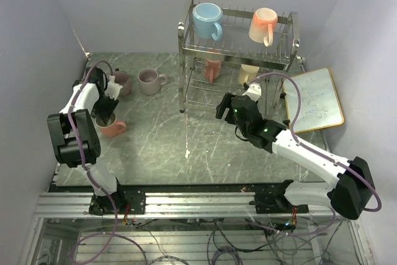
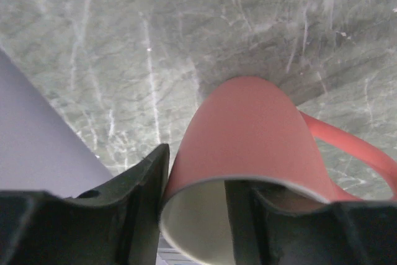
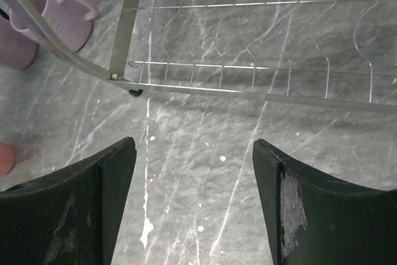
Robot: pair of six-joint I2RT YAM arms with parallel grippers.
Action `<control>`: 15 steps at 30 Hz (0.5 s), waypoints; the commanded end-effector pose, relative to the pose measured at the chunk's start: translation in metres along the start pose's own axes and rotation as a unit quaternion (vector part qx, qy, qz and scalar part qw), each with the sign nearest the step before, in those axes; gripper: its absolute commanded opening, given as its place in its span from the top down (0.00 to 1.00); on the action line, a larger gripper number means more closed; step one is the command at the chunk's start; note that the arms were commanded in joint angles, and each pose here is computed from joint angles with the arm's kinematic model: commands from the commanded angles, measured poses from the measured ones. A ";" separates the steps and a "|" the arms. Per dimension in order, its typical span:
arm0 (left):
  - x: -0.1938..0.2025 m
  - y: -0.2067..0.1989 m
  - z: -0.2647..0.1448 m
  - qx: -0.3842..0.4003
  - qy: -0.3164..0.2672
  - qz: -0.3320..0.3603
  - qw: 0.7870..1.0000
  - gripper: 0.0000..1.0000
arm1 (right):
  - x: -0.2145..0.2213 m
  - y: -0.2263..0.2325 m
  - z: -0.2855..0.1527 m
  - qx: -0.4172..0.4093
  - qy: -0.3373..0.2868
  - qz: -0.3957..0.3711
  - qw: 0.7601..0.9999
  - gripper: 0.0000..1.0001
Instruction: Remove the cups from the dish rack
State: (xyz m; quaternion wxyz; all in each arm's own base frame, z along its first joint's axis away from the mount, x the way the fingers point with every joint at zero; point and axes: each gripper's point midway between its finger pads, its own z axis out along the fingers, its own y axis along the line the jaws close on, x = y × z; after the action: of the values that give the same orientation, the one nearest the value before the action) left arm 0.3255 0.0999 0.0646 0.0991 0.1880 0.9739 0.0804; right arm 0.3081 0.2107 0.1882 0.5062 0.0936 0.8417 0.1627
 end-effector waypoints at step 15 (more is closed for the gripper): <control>-0.028 0.003 -0.136 -0.022 -0.171 -0.011 0.985 0.01 | -0.033 0.005 0.072 0.054 -0.110 -0.144 0.982 0.23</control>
State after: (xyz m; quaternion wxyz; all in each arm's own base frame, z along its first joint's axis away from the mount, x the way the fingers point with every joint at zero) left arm 0.3330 0.0903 0.1809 0.2512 0.1893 0.9433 0.1057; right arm 0.3585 0.2154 0.1726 0.5729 0.0212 0.8168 0.0639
